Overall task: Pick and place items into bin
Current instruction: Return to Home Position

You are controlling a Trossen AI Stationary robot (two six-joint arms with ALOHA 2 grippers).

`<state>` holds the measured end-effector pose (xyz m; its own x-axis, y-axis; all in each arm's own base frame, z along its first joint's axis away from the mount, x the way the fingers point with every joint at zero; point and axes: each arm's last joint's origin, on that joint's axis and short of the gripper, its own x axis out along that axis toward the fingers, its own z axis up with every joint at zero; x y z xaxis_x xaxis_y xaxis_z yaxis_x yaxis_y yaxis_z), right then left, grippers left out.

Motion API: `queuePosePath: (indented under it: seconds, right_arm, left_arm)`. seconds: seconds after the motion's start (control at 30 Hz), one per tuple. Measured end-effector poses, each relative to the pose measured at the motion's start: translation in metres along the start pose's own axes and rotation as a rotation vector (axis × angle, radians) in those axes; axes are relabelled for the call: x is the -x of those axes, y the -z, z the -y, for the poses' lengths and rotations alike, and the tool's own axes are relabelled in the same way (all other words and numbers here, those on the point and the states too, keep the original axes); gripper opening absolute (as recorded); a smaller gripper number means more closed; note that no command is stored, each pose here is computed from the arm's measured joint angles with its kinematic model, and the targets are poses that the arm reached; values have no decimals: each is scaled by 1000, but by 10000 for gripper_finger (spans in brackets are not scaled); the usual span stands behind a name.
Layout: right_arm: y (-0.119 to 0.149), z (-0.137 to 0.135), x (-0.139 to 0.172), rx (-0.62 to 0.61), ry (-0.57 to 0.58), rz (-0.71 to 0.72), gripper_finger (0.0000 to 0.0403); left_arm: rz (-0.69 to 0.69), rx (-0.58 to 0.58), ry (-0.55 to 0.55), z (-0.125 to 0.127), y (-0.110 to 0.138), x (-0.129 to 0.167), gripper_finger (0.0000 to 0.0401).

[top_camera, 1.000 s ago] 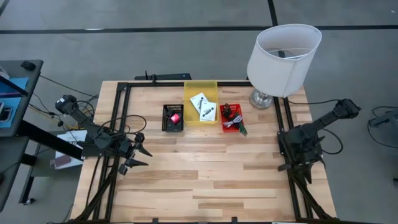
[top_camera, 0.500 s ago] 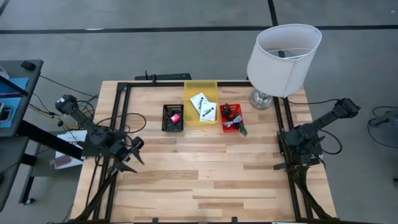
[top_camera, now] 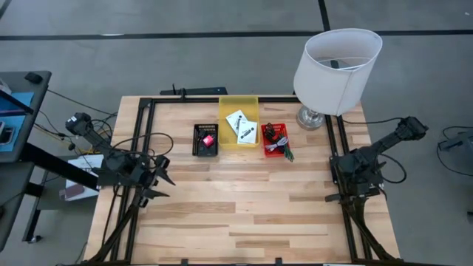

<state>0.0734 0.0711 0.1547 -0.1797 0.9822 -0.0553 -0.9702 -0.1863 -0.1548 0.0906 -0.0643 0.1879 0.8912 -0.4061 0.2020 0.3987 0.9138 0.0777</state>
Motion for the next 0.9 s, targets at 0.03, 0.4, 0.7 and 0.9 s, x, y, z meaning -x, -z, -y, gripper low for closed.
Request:
queuePosePath:
  seconds: [0.03, 0.4, 0.7, 0.9]
  right_arm:
    - [0, 0, 0, 0, 0, 0, 98]
    - [0, 0, 0, -1, 0, 0, 98]
    - [0, 0, 0, -1, 0, 0, 98]
    - [0, 0, 0, -1, 0, 0, 98]
  left_arm:
    - [-13, -21, 2, 0, 1, 0, 178]
    - [-97, 123, 6, 1, 10, 0, 178]
    - [-274, 81, 17, 3, 27, 4, 178]
    - [-391, 47, 32, 3, 36, 7, 178]
